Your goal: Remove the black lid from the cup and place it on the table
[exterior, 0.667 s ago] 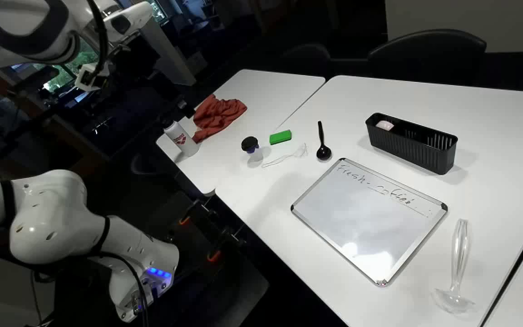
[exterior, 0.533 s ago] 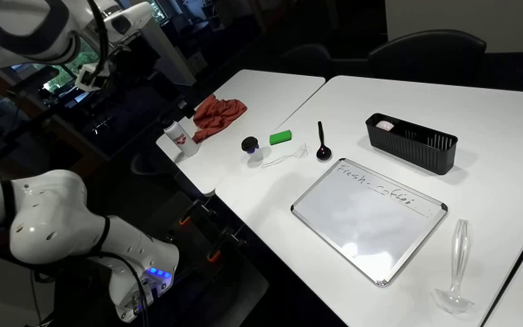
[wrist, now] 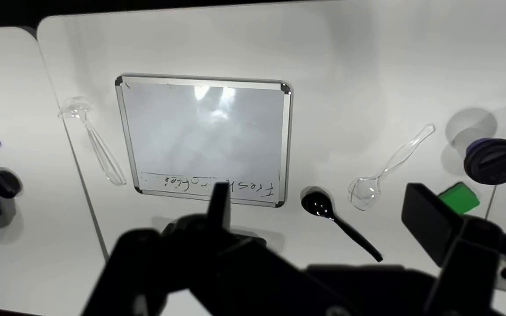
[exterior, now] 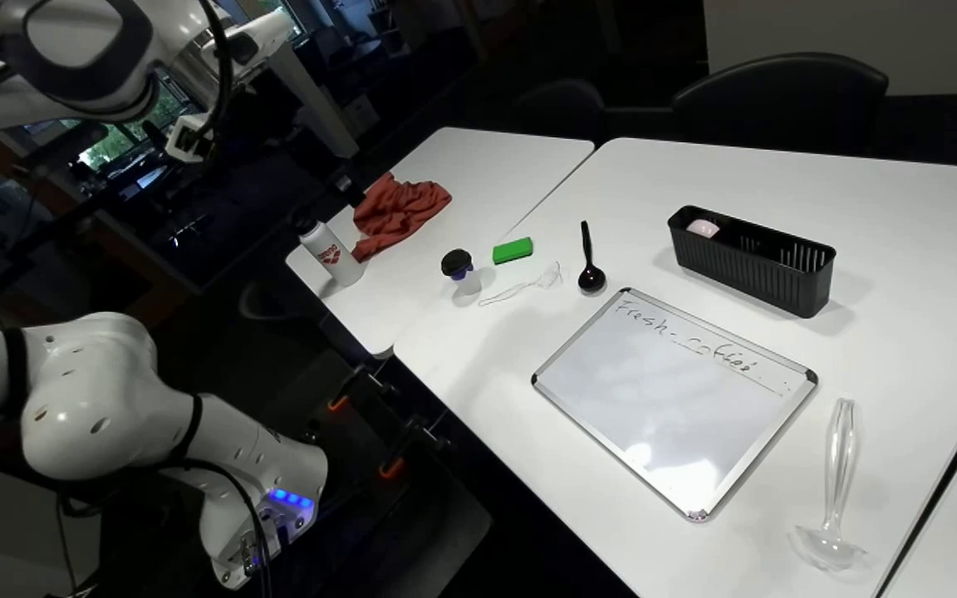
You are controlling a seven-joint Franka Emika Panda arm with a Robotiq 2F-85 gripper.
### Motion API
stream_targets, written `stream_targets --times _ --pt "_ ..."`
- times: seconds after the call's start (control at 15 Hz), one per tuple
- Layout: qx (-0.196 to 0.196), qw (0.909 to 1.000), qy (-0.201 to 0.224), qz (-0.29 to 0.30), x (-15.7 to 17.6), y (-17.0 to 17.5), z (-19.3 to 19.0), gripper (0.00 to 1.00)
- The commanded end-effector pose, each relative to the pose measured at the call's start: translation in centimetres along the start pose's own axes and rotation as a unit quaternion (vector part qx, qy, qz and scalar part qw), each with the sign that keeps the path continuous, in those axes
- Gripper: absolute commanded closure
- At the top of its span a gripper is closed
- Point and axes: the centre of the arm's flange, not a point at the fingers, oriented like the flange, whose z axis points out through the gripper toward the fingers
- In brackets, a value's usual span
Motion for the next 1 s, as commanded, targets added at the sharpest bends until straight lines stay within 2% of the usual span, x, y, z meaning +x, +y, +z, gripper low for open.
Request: stream_targets --times 0.0,0.13,0.4,0.53,0.6,0.67,0.93 --pt "0.005 0.9990 0.021 -0.040 2.9 -7.3 2.9 0.00" --pt "0.020 0.9969 0.025 -0.072 3.9 -11.2 4.9 0.00" --pt "0.094 0.9900 -0.004 -0.105 5.4 -16.0 10.1 0.00" --pt "0.111 0.9870 -0.019 -0.115 5.6 -17.0 12.3 0.00" --pt "0.121 0.9855 -0.037 -0.114 5.3 -16.9 11.9 0.00" --pt "0.100 0.9890 -0.022 -0.107 3.9 -16.5 11.9 0.00" --pt "0.111 0.9871 -0.032 -0.111 4.7 -16.9 12.6 0.00"
